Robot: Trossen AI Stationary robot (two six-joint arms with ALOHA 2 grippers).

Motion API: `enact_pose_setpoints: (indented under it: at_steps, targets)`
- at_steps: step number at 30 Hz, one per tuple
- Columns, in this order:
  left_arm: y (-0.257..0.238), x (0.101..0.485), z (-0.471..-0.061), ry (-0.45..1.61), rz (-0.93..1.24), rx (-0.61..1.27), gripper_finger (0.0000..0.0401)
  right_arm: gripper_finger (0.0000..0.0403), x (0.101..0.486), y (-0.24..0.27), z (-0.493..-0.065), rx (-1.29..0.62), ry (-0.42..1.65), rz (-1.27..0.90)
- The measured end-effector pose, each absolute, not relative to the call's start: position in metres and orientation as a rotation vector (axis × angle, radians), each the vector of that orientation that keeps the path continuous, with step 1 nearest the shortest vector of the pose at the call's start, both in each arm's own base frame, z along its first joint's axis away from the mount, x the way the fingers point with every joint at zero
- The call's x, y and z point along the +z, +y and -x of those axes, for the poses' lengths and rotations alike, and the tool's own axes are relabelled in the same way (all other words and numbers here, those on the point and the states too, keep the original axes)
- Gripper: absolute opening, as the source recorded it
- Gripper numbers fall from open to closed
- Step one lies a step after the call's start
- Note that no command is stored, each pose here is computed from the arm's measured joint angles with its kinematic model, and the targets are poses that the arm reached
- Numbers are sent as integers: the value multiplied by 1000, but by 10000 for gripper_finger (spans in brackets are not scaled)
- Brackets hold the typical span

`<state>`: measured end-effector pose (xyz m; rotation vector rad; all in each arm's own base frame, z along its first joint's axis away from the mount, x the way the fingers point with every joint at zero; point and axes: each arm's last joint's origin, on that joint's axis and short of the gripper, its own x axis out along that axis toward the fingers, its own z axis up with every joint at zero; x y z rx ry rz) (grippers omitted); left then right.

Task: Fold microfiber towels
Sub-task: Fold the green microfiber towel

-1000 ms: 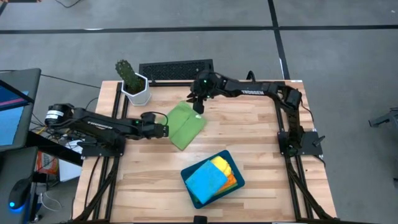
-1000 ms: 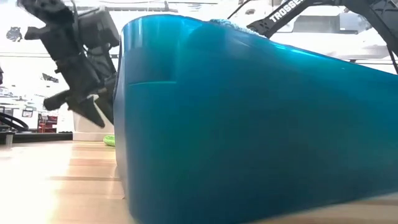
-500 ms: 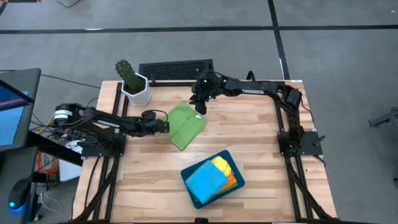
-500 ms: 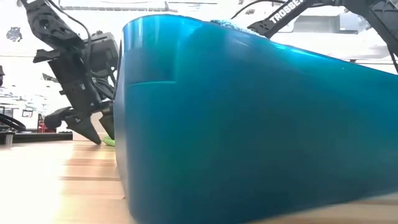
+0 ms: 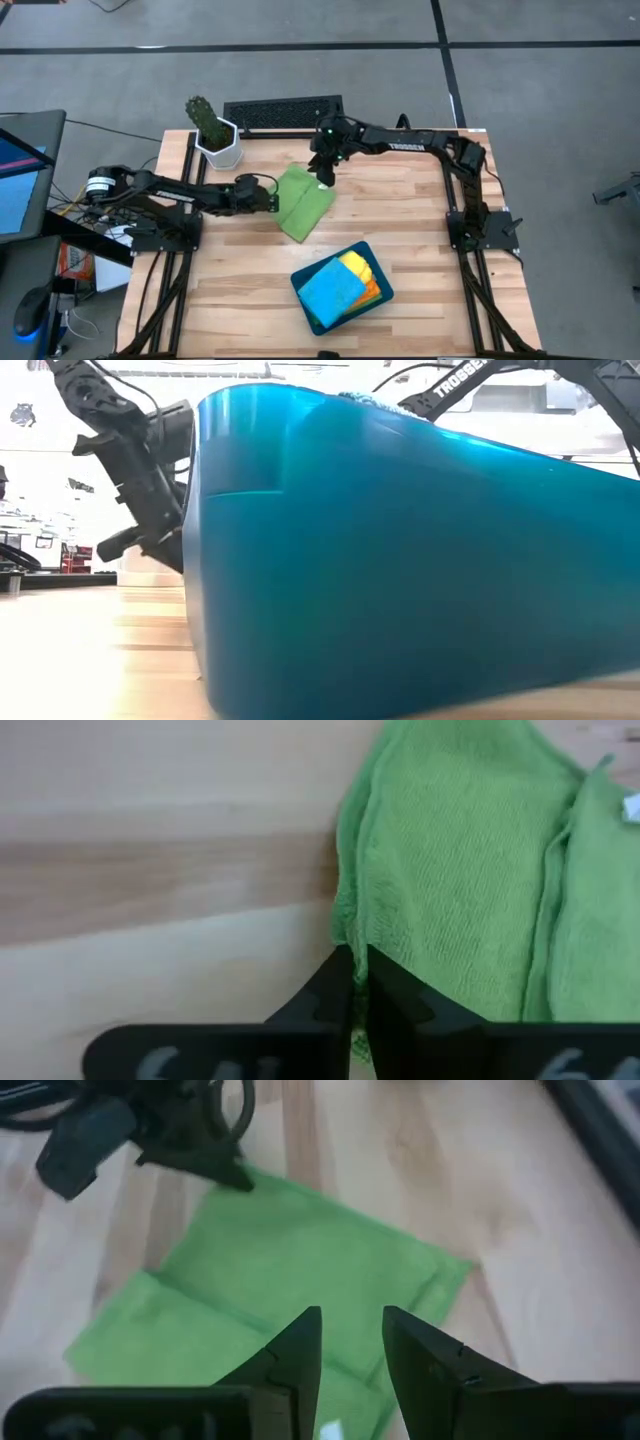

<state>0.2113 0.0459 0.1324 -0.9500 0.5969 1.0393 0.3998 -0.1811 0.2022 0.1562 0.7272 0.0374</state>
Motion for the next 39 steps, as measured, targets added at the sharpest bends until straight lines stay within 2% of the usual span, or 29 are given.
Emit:
enact_pose_setpoints:
  at_steps: [8, 15, 25, 31, 39]
  targets:
    - [44, 160, -234, 599, 879, 897, 3, 134, 203, -185, -391, 90, 750, -264]
    - [35, 179, -250, 631, 845, 716, 2, 134, 226, -189, -379, 71, 724, -253]
    - [12, 190, -259, 645, 857, 581, 2, 134, 248, -190, -370, 42, 682, -226]
    - [1, 189, -269, 590, 900, 535, 2, 134, 246, -183, -374, 61, 691, -223]
    - [-14, 162, -294, 660, 954, 440, 2, 134, 244, -167, -380, 102, 703, -213]
